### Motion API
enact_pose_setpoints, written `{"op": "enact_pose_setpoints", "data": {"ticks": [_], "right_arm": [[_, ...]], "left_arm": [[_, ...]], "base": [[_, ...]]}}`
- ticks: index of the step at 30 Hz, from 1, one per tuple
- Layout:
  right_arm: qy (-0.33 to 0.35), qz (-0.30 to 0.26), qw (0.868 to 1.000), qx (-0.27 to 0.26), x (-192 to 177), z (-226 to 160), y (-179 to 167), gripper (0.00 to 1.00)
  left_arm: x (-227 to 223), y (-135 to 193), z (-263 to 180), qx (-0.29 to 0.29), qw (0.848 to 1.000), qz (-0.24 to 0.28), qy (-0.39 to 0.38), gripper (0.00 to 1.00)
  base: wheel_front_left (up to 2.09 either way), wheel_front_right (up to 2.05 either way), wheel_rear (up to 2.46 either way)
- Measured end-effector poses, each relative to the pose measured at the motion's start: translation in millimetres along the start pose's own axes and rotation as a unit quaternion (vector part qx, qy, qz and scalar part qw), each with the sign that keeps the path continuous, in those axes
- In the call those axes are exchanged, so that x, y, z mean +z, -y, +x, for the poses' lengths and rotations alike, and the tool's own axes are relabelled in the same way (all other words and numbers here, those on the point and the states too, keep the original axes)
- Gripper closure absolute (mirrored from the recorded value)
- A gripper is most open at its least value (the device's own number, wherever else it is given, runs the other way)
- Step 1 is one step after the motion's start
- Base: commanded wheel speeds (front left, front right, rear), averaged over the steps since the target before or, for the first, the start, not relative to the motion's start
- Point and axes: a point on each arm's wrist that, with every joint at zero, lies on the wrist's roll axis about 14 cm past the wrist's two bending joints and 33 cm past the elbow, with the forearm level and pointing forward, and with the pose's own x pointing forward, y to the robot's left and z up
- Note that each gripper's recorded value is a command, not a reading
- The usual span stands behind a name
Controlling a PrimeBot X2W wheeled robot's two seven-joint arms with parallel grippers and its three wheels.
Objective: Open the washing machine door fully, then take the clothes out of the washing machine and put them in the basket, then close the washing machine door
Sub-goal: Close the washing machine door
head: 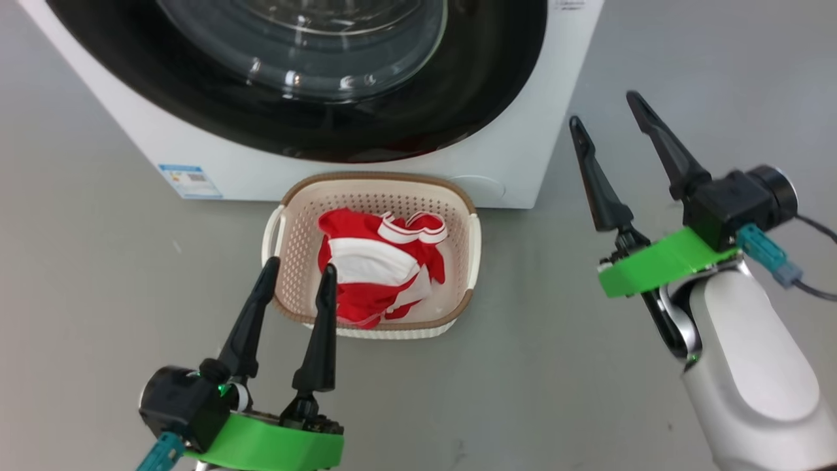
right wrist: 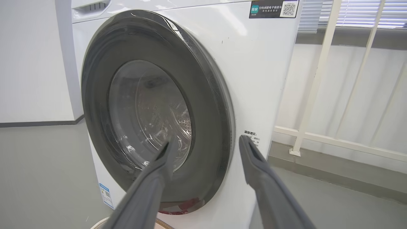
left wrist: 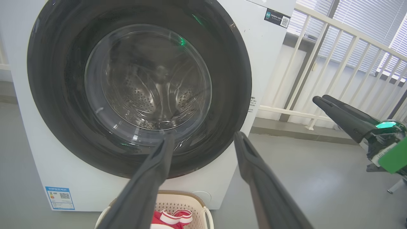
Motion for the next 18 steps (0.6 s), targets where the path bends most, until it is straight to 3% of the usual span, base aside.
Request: {"op": "enact_pose_setpoints", "data": {"ticks": [10, 18], "right_arm": [[-0.002, -0.009, 0.997, -0.079, 10, -68, 33, 0.00], [0.005, -0.015, 0.994, -0.109, 23, -104, 42, 0.00]], "left_arm": [[14, 8, -7, -0.012, 0.999, 0.024, 0.020, 0.00], [18, 11, -15, -0.014, 0.999, 0.039, 0.024, 0.00]], "base": [[0.00, 0.00, 0.00], [0.00, 0.00, 0.00]]}}
